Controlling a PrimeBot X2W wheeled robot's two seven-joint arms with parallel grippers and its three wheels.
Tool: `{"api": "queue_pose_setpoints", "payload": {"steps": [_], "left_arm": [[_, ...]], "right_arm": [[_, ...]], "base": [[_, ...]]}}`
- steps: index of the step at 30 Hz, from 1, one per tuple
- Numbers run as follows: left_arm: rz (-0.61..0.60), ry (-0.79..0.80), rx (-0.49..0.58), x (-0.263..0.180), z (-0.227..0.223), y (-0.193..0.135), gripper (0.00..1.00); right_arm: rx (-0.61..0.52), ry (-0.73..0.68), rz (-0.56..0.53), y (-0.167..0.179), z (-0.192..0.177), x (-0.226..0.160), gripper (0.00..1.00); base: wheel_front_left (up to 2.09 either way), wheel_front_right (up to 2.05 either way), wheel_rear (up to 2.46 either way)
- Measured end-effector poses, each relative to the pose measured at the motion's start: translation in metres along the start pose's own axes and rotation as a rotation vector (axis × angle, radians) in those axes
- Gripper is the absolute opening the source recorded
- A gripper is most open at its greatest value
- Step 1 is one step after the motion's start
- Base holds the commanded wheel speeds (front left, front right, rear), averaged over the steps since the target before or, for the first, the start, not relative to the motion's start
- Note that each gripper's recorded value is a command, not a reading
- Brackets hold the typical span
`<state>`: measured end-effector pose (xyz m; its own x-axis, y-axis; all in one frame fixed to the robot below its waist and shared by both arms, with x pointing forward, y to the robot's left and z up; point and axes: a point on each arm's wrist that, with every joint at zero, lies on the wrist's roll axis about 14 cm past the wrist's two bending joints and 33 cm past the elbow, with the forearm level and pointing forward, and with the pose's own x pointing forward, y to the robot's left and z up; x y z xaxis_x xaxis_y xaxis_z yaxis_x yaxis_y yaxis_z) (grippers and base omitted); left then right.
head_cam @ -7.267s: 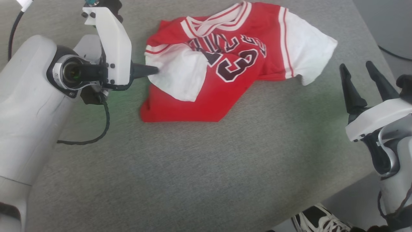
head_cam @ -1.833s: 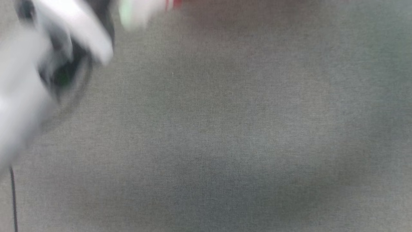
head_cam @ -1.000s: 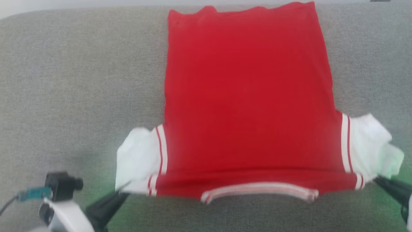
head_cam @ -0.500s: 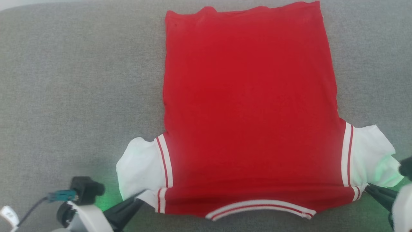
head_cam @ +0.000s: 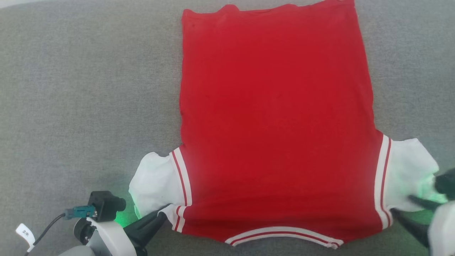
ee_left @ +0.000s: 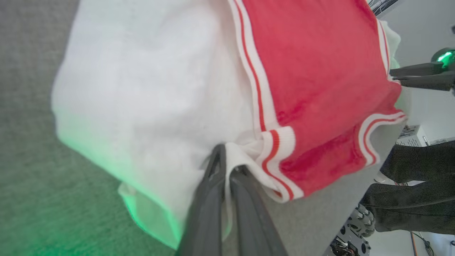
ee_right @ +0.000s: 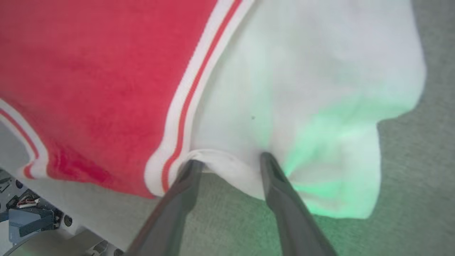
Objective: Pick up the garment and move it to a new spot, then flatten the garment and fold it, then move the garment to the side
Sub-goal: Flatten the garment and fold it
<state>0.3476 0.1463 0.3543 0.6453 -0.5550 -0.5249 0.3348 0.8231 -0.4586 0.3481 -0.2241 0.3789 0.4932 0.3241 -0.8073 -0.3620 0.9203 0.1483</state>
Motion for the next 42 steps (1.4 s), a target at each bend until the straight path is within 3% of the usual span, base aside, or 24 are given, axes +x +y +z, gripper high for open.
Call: {"api": "queue_pose_setpoints", "payload": {"steps": [6, 15, 19, 27, 38, 39, 40, 41, 42], "left_arm": [[-0.011, -0.021, -0.004, -0.001, 0.0, -0.005, 0.0], [-0.047, -0.044, 0.008, 0.008, 0.008, -0.015, 0.0], [-0.055, -0.051, 0.004, 0.016, 0.013, -0.015, 0.0], [-0.051, -0.045, -0.025, 0.03, 0.011, -0.005, 0.0], [-0.042, -0.032, -0.054, 0.039, 0.004, 0.006, 0.0], [-0.042, -0.031, -0.054, 0.039, 0.004, 0.007, 0.0], [-0.043, -0.031, -0.053, 0.04, 0.005, 0.007, 0.0], [-0.045, -0.032, -0.053, 0.04, 0.005, 0.006, 0.0], [-0.046, -0.034, -0.053, 0.04, 0.006, 0.006, 0.0]], "right_arm": [[-0.03, -0.075, 0.0, -0.008, 0.046, -0.031, 1.0], [-0.121, -0.292, -0.067, -0.043, 0.178, -0.045, 1.0], [-0.114, -0.293, -0.116, -0.063, 0.222, -0.01, 1.0], [-0.053, -0.108, -0.136, -0.069, 0.266, 0.091, 1.0], [-0.001, 0.087, -0.192, -0.084, 0.259, 0.177, 1.0], [0.003, 0.091, -0.19, -0.084, 0.259, 0.179, 0.75], [0.004, 0.095, -0.189, -0.083, 0.259, 0.181, 0.32], [0.005, 0.097, -0.188, -0.083, 0.259, 0.181, 0.07], [0.005, 0.092, -0.187, -0.083, 0.259, 0.181, 0.0]], "base": [[0.0, 0.0, 0.0], [0.0, 0.0, 0.0], [0.0, 0.0, 0.0], [0.0, 0.0, 0.0], [0.0, 0.0, 0.0], [0.0, 0.0, 0.0], [0.0, 0.0, 0.0], [0.0, 0.0, 0.0], [0.0, 0.0, 0.0]]}}
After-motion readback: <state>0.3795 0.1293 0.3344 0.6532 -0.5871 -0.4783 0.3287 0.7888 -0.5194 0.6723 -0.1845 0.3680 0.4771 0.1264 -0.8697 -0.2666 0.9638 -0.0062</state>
